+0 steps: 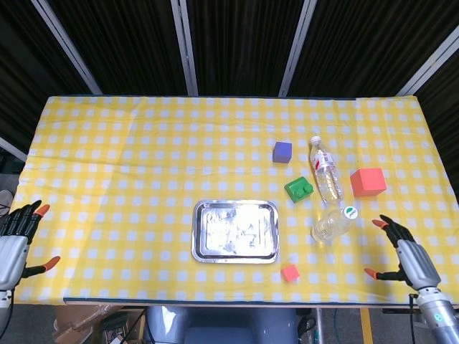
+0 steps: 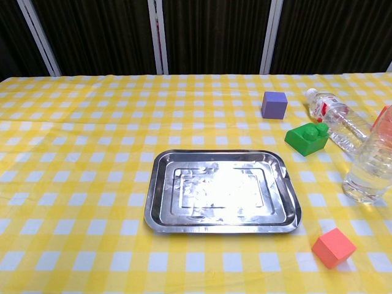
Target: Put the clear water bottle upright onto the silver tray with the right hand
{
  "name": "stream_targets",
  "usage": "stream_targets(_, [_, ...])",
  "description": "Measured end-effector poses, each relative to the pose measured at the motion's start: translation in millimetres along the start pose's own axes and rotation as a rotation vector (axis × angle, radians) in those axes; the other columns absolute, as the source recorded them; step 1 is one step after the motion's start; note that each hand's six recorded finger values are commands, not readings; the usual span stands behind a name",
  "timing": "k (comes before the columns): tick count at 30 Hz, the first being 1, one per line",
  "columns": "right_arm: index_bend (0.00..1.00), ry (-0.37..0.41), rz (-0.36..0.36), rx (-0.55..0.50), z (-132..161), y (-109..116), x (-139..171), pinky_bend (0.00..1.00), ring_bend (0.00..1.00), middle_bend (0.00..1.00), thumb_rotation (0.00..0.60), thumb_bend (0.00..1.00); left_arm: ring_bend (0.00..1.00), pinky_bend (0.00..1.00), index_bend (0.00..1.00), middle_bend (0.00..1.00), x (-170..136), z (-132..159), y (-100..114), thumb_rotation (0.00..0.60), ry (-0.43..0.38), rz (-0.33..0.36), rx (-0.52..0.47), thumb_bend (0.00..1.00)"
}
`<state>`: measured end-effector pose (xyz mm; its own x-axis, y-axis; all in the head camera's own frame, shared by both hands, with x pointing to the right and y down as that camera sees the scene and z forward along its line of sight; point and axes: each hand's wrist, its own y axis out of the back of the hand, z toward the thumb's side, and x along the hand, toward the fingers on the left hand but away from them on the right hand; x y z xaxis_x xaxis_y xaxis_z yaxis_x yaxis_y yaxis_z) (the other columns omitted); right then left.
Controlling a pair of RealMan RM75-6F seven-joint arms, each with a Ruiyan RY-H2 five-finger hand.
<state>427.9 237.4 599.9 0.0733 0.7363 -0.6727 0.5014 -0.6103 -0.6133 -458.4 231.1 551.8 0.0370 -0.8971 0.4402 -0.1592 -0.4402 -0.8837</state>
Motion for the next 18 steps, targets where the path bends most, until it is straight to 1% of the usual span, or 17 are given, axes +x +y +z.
stream_targets(3, [0.15,0.007,0.085,-0.085,7.9,-9.4,-21.9,0.0,0.0,0.06,0.6,0.07,0.0,0.0,0.01,0.0,0.9,-2.4,0.1,0.6,0.013,0.0,0.004,0.14])
stream_targets(5, [0.15,0.014,0.111,-0.104,14.6,-10.4,-35.1,0.0,0.0,0.06,0.6,0.08,0.0,0.0,0.01,0.0,1.0,-2.5,-0.3,0.6,0.015,-0.003,0.004,0.14])
stream_targets(8, [0.15,0.008,0.12,-0.117,19.3,-9.8,-48.8,0.0,0.0,0.06,0.6,0.08,0.0,0.0,0.01,0.0,0.7,-2.0,-1.9,0.6,0.014,-0.013,0.012,0.14])
stream_targets(12, [0.15,-0.019,0.125,-0.138,20.7,-11.4,-62.5,0.0,0.0,0.07,0.6,0.08,0.0,0.0,0.01,0.0,0.5,-1.3,-3.4,0.6,0.015,-0.021,0.02,0.14])
stream_targets(15, [0.16,-0.029,0.133,-0.149,23.9,-15.2,-70.9,0.0,0.0,0.09,0.6,0.07,0.0,0.0,0.01,0.0,1.1,-1.7,-5.1,0.6,0.019,-0.028,0.025,0.14])
stream_targets(18, [0.2,-0.022,0.149,-0.164,30.8,-22.3,-75.4,0.0,0.0,0.14,0.6,0.08,0.0,0.0,0.01,0.0,1.7,-1.6,-6.8,0.6,0.021,-0.035,0.032,0.14])
